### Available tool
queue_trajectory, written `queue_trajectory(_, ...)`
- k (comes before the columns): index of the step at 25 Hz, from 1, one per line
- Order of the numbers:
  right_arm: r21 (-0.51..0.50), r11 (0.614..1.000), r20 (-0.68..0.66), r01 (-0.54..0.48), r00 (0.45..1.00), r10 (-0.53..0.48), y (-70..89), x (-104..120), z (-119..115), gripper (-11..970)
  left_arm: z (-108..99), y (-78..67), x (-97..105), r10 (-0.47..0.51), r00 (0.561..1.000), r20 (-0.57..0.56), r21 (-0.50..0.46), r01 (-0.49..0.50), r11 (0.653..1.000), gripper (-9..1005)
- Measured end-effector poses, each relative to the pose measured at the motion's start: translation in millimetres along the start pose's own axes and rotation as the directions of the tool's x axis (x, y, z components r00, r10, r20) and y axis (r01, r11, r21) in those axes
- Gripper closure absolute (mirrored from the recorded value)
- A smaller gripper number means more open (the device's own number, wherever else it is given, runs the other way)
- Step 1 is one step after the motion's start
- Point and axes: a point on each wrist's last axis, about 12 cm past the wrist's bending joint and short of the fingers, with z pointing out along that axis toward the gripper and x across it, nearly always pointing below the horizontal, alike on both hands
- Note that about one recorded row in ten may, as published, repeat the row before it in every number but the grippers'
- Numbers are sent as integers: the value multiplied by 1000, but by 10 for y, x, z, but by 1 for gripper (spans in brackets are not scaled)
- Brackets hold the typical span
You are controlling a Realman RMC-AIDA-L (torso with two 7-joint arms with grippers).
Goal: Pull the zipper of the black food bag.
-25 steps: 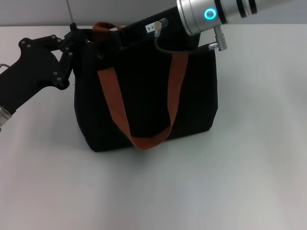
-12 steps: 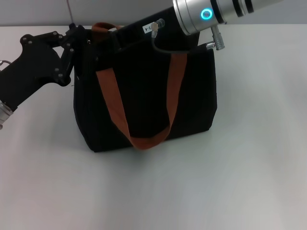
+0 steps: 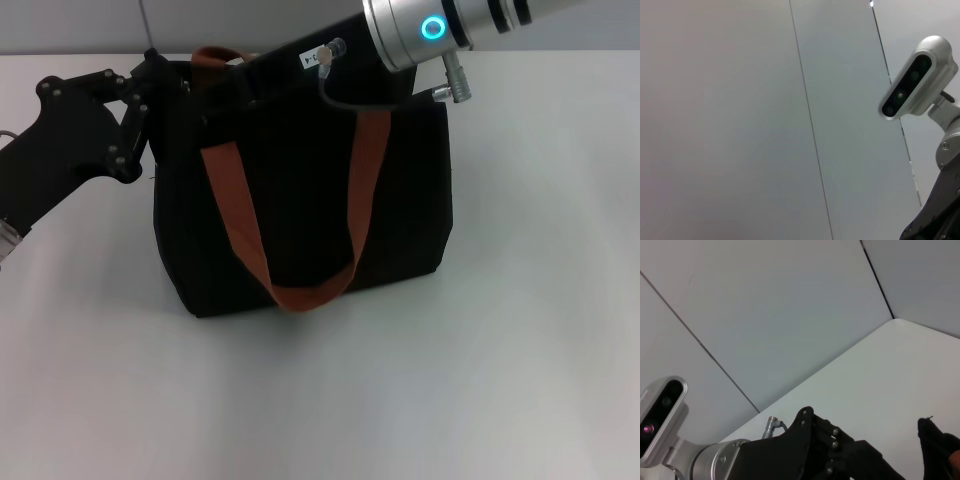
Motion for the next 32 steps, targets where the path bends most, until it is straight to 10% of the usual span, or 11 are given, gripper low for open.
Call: queue_trajectory(32, 21, 999, 4, 48, 999, -49, 27, -95, -51, 960, -88, 0, -9, 23, 1000, -7, 5, -22, 1000, 967)
